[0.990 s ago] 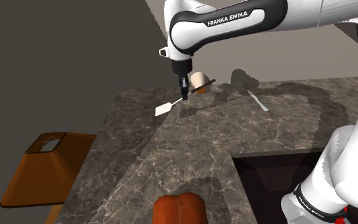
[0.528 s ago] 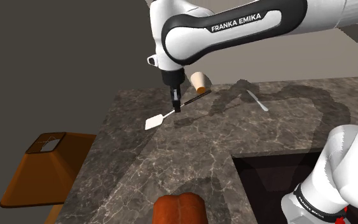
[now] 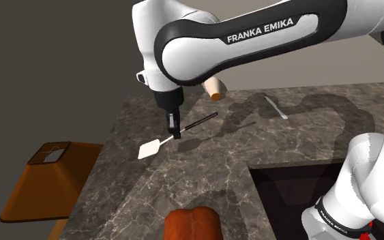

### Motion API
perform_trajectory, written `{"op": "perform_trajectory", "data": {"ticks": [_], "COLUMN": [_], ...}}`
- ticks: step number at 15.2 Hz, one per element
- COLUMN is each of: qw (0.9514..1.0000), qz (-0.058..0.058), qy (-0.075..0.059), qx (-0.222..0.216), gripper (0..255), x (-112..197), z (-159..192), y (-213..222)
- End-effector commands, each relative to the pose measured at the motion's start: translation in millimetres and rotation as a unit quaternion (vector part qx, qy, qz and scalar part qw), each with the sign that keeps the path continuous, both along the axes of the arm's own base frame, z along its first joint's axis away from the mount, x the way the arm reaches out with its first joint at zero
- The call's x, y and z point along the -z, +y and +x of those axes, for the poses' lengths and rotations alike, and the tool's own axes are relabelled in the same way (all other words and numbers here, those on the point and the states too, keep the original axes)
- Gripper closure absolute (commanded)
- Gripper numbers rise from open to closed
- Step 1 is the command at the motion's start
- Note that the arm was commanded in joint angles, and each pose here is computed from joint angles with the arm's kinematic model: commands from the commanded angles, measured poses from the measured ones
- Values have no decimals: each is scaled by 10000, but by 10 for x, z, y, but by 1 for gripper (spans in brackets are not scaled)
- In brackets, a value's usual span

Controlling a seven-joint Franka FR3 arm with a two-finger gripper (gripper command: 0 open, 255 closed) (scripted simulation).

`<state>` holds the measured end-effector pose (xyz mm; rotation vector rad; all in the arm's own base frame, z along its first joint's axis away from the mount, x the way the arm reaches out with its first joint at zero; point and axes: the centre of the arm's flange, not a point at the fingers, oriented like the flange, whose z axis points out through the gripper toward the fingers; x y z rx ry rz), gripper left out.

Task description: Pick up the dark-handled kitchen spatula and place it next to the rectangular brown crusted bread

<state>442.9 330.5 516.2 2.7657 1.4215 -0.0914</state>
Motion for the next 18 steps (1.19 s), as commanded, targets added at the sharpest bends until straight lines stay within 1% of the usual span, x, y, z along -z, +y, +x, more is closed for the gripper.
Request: {"op": "perform_trajectory", "data": {"ticks": [1,18], "qw": [10000,10000], "qz": [0,0], "qy": [0,0], "qx": [10,10], "gripper": [255,255], "x": [73,971], "z": [-94,-94], "y": [124,124]}}
